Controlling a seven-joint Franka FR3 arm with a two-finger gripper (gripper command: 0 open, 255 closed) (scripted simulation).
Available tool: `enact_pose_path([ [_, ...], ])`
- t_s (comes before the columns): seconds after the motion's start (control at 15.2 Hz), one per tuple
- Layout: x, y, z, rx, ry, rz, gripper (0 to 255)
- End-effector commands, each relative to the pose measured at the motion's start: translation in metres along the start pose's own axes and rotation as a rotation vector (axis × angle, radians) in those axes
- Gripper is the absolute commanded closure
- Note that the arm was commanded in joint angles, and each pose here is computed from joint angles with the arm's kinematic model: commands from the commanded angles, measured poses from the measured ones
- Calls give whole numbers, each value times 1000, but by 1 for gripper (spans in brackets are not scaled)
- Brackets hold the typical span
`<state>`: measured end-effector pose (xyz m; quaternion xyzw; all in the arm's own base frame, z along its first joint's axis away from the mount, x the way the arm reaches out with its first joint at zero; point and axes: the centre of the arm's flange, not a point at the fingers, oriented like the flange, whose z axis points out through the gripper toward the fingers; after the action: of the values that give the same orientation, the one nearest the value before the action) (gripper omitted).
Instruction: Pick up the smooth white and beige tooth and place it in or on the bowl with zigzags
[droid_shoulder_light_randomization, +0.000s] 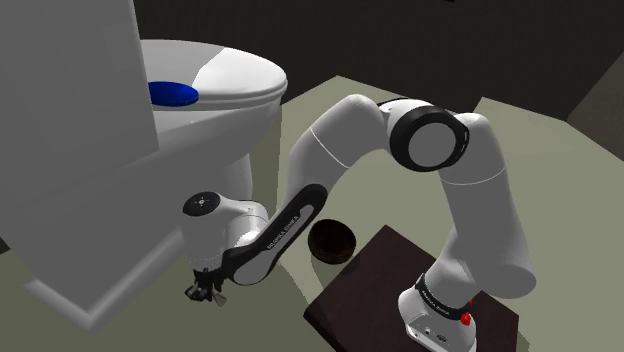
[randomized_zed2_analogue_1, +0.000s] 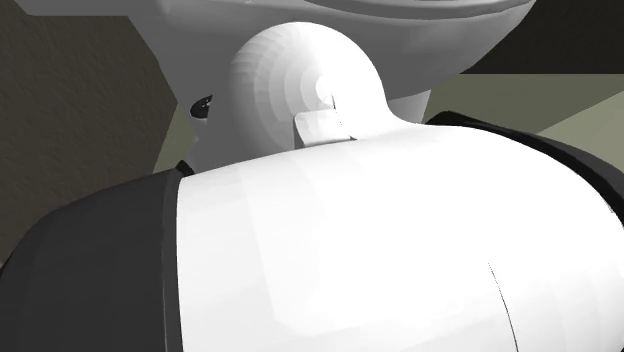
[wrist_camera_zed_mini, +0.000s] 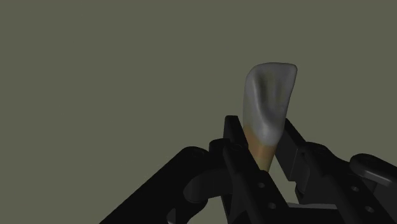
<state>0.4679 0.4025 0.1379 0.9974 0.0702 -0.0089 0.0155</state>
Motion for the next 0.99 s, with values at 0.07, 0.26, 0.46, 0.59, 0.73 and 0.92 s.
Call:
enact_pose_path([
  [0.07, -1, 0, -14, 0, 0, 0, 255],
  [0.26, -1, 1, -30, 0, 0, 0, 255],
  [0.46, -1, 1, -46, 0, 0, 0, 255],
  [0.59, -1, 2, -57, 0, 0, 0, 255],
  [0.73, -2, 2, -67, 0, 0, 0, 255],
  [0.92, -2, 2, -83, 0, 0, 0, 255],
])
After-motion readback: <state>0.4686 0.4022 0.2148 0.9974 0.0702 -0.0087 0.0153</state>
